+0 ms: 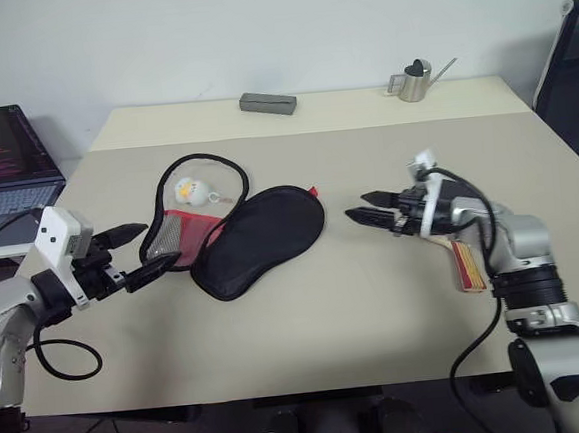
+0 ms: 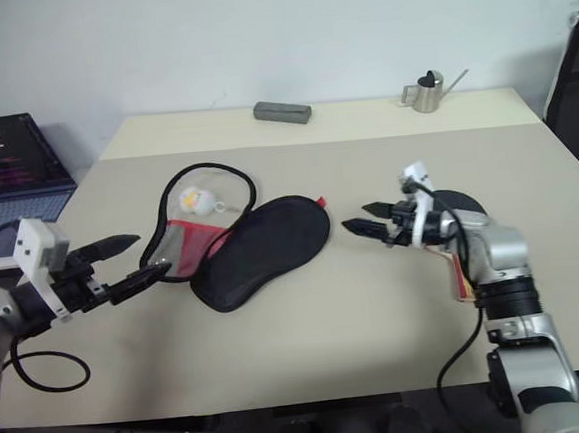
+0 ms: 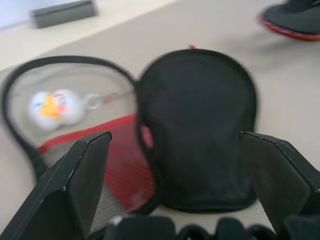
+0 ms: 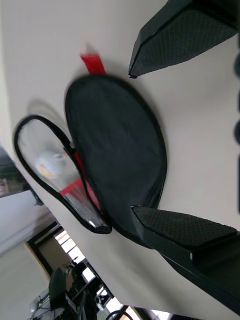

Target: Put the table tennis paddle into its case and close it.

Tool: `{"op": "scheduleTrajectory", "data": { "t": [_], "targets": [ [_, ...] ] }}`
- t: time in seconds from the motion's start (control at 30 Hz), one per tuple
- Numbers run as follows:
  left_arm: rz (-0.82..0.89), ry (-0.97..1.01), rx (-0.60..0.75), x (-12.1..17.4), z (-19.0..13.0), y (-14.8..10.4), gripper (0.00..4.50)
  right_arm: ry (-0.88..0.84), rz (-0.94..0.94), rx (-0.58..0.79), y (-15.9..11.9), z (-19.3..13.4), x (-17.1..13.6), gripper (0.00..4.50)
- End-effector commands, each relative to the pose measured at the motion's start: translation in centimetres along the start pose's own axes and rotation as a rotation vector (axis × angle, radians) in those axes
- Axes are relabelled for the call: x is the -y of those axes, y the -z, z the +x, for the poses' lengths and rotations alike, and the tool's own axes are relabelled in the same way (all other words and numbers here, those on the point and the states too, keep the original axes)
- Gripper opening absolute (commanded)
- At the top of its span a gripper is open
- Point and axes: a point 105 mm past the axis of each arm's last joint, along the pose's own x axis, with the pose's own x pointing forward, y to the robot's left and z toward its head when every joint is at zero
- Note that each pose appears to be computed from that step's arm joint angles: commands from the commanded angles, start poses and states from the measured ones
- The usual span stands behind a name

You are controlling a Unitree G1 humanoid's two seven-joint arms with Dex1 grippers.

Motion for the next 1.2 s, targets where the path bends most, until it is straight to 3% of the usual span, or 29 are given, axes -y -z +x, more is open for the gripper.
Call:
{"op": "scheduleTrajectory", "data": {
  "t": [0.03, 0.27, 0.7, 1.2],
  "targets": [
    [0.019, 0.047, 0.003, -0.1, -0.3, -0.8, 4.50, 0.055, -0.070, 0.001, -1.5, 1.6, -0.2, 4.46],
    [0.002, 0.062, 0.030, -0.7, -0.3, -1.2, 4.50, 0.127, -0.051, -0.078, -0.8, 5.0, -0.6, 4.46],
    [0.001, 0.111, 0.075, 0.4, -1.4, -2.8, 4.50, 0.263, -0.088, -0.163, 1.5, 7.5, 1.4, 4.46],
    [-0.024, 0.068, 0.053, 1.4, -3.7, -2.0, 4.50, 0.214, -0.113, -0.191, 2.6, 11.6, -0.7, 4.46]
  ]
}}
